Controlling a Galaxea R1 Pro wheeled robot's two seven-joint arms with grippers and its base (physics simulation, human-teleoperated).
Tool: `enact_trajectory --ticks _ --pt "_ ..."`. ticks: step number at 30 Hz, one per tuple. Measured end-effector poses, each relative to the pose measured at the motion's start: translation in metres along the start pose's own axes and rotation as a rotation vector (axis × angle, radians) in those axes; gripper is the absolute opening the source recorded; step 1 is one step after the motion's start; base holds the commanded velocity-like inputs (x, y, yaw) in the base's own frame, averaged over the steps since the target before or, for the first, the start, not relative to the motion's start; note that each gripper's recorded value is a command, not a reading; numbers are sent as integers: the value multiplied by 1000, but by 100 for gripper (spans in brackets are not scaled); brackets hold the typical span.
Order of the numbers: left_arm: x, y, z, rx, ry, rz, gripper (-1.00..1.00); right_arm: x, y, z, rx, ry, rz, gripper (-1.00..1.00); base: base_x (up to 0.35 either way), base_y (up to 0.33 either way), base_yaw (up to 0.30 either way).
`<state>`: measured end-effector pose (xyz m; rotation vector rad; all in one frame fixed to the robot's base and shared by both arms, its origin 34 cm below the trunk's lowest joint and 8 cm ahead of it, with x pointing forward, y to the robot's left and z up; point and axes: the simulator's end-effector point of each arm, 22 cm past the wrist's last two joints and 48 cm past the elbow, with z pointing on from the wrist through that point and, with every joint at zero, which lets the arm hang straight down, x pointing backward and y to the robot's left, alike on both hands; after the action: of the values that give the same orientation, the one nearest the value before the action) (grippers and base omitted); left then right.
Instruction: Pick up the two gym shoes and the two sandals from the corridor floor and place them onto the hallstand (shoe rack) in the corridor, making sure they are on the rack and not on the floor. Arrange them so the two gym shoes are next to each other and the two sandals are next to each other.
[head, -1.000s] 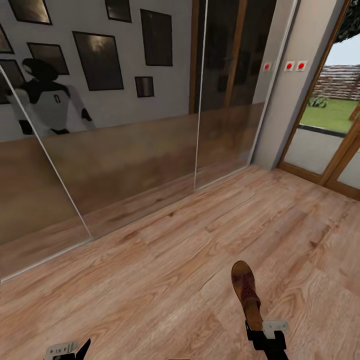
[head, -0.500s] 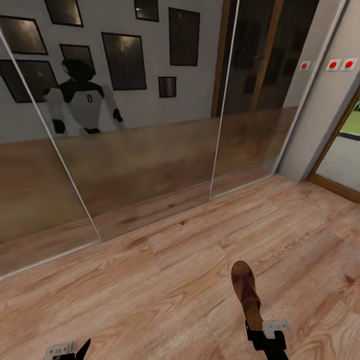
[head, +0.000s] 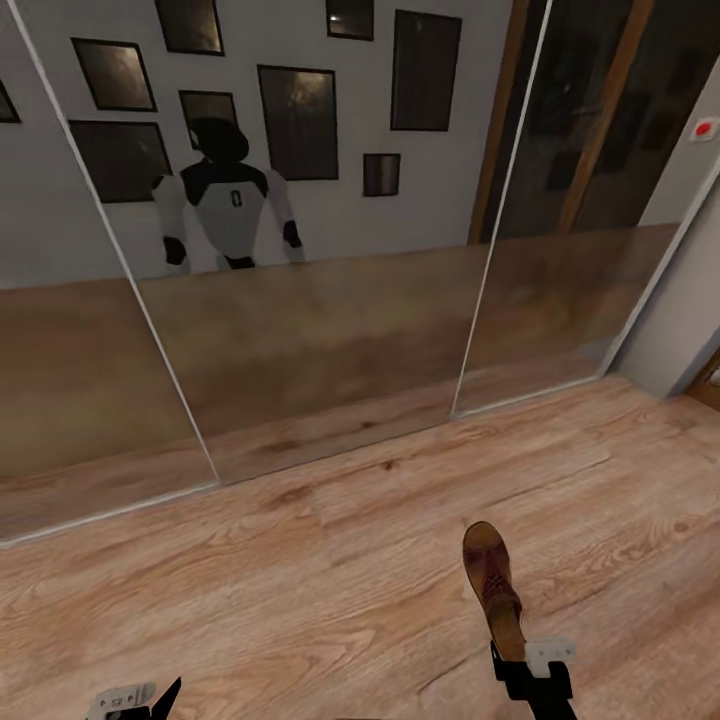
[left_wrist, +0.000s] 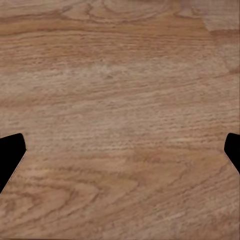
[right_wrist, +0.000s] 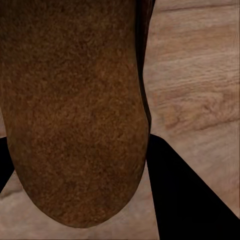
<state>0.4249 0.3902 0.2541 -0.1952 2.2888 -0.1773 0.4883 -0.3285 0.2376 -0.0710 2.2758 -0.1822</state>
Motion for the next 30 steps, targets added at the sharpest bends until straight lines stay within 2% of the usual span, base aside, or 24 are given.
enact_trajectory --ticks 30 --pt "0 0 0 0 0 0 100 0 0 0 0 0 0 -100 6 -2 277"
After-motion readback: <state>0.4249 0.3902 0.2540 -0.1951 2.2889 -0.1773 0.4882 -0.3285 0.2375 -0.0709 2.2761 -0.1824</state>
